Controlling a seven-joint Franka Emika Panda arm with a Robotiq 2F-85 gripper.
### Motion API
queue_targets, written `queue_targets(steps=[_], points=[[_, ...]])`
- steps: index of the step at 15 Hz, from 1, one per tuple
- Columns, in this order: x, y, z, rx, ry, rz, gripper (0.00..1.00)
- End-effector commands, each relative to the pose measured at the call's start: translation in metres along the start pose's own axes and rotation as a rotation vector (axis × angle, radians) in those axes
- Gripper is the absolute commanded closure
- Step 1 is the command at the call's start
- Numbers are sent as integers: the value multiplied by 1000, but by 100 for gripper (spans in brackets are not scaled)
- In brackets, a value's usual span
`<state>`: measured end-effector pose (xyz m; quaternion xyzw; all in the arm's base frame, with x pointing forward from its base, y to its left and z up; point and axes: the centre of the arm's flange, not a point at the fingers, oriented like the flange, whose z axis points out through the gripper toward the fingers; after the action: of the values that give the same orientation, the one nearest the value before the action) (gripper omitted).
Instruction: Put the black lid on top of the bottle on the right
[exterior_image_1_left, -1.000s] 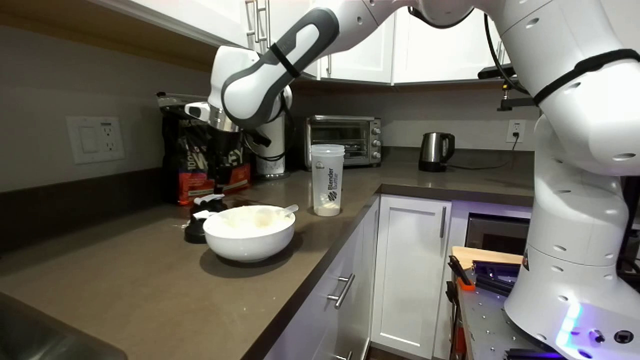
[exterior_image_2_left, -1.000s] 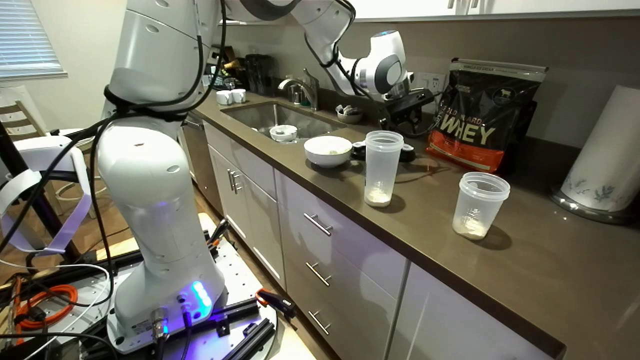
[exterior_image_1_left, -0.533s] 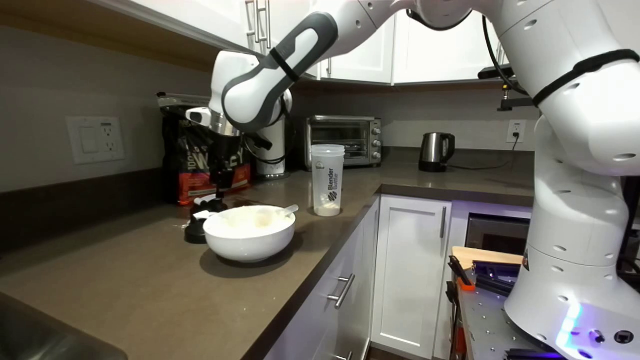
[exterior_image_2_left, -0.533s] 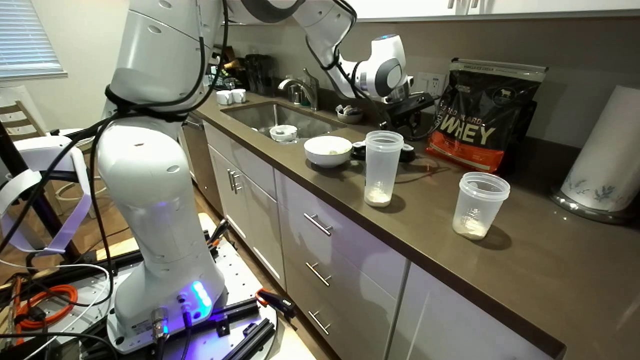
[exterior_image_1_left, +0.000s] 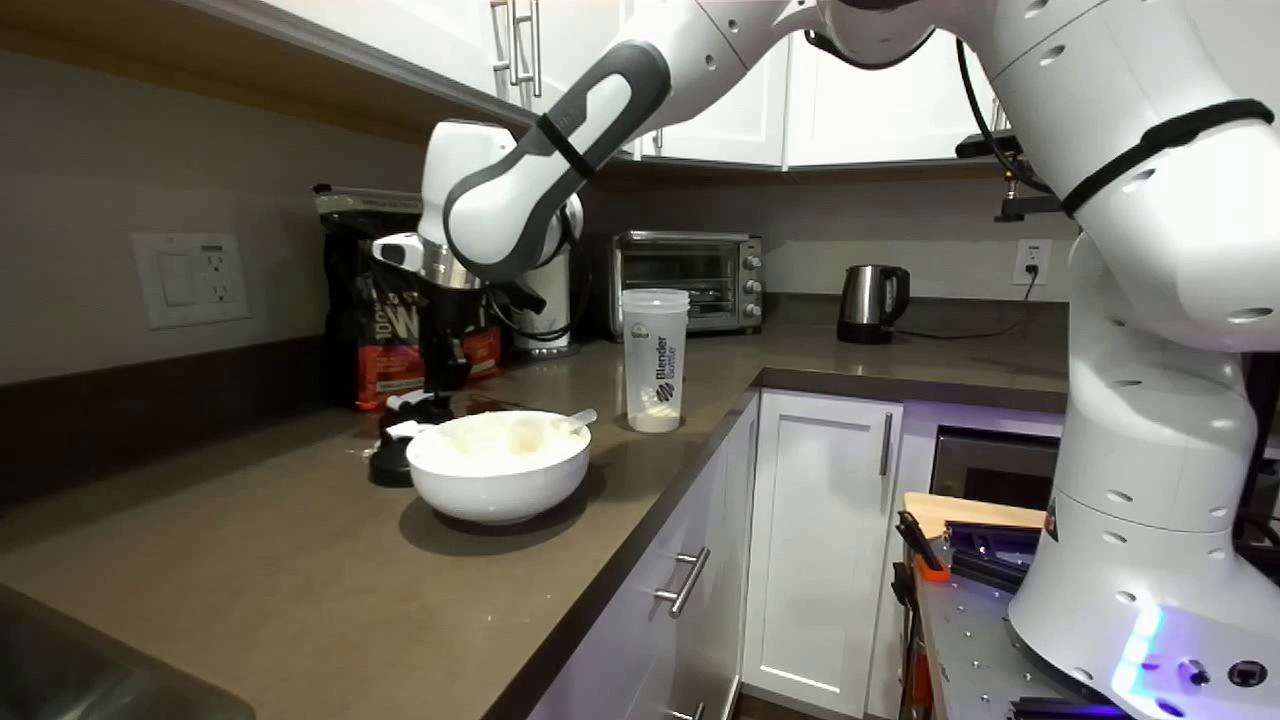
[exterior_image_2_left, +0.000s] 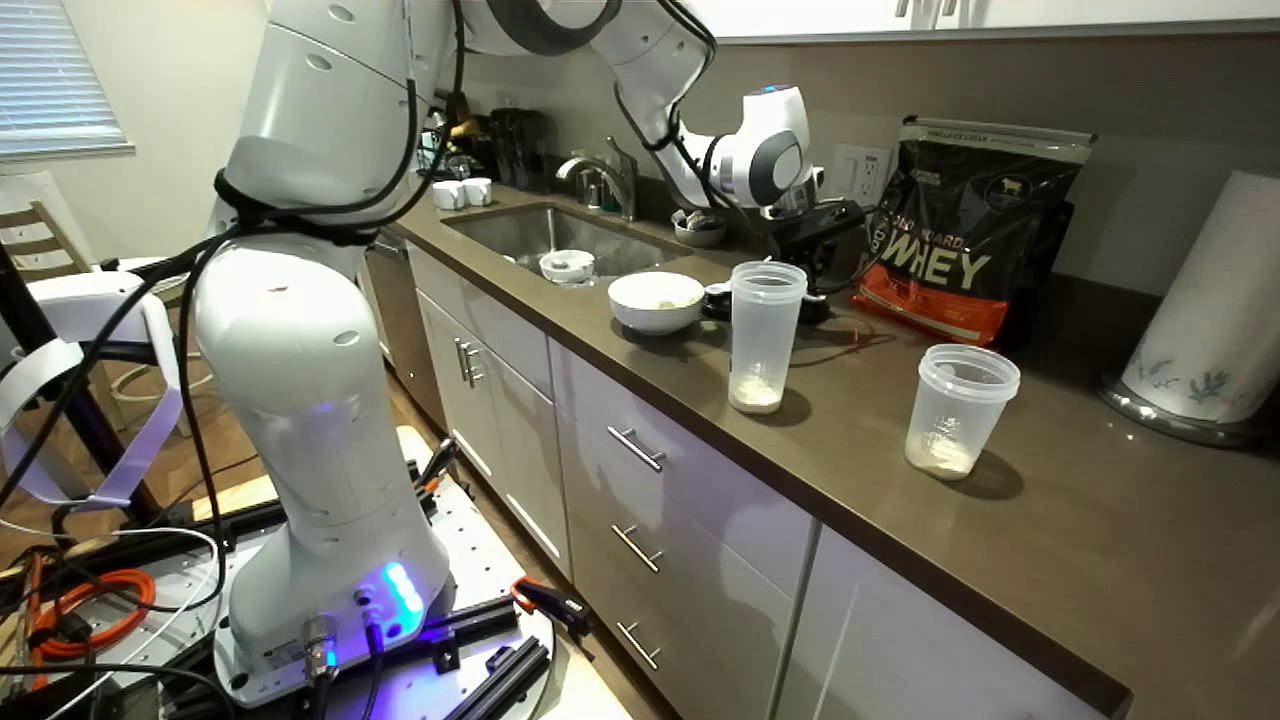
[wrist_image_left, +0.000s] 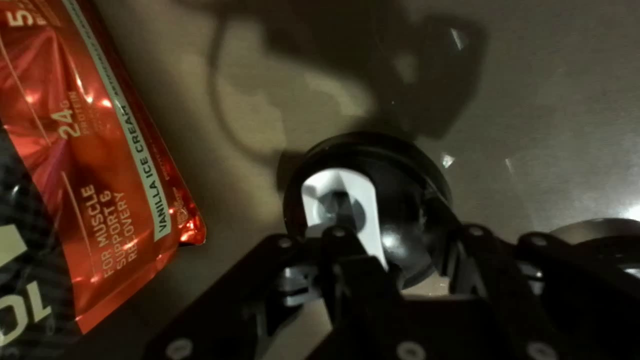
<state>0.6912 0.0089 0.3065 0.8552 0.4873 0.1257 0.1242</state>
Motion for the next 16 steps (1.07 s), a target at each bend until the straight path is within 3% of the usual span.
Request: queue_targets(steps=[1, 4, 6, 16], points=[[-6, 1, -2, 13, -13, -32, 90], [-7, 1, -9, 7, -15, -33, 99], [-7, 1, -11, 5, -16, -36, 94], [-9, 16, -39, -13, -9, -7, 94]])
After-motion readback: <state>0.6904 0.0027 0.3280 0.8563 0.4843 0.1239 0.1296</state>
